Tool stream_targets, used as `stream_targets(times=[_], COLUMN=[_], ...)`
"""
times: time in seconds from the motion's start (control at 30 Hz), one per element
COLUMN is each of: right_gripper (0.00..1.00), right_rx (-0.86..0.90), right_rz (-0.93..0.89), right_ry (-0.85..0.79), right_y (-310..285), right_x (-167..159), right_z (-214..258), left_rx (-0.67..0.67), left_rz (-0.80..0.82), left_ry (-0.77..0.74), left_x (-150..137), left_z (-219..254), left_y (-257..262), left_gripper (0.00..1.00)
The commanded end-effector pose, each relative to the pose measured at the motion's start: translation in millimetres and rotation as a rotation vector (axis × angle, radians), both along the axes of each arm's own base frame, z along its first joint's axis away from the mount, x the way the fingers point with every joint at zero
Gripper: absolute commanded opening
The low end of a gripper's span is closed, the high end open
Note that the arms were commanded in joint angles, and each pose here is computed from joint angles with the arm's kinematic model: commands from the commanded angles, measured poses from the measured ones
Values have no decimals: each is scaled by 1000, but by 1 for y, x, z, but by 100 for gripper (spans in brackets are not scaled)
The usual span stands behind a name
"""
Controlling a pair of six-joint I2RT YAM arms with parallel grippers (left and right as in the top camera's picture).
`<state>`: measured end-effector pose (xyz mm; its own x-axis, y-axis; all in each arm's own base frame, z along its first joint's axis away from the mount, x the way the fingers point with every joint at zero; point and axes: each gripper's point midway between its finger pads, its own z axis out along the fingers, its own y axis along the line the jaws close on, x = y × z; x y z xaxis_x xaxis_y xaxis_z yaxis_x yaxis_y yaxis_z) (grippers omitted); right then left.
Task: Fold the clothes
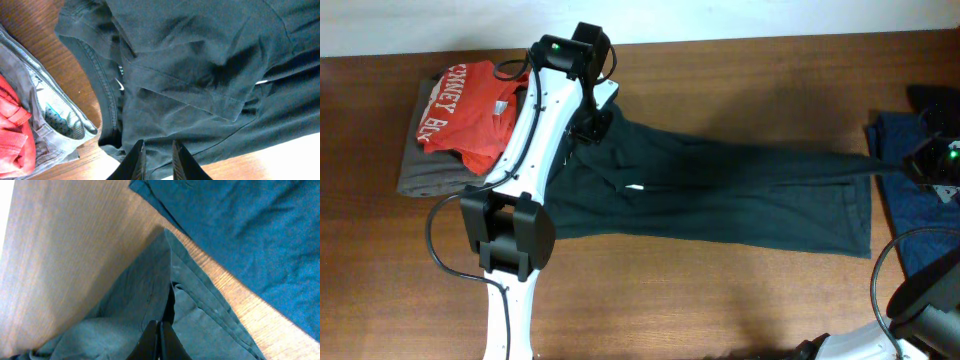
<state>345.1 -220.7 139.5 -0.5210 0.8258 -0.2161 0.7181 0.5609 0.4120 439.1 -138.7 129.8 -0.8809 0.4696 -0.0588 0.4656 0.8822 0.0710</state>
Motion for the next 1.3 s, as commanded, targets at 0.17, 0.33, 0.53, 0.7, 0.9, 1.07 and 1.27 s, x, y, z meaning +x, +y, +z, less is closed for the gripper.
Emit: stream_targets(times=[0.17, 0.33, 0.53, 0.7, 0.9, 1.07, 1.27], right_gripper=[4, 4, 4, 4, 4, 4, 4], right_rx=[-42, -43, -43, -43, -43, -43, -45], right_rz=[3, 3, 3, 3, 3, 3, 3], right_ry=[-3, -4, -4, -4, -4, -4, -6], right_y=[-5, -5, -5, -5, -5, -5, -5], right_x=[0, 0, 0, 0, 0, 0, 0], right_z=[8, 8, 8, 8, 8, 8, 8], left_rx=[-7, -139, -172, -277, -282, -291, -324], left_rz=[79, 122, 142, 97, 92, 89, 78], left_ry=[-4, 7, -41, -7, -17, -58, -165], left_x=[4, 15, 30, 22, 24, 32, 34], left_z=[-18, -56, -72, -93, -96, -66, 23], left_y=[17, 17, 24, 4, 4, 3, 1], left_gripper=[54, 56, 55, 54, 10, 0, 0])
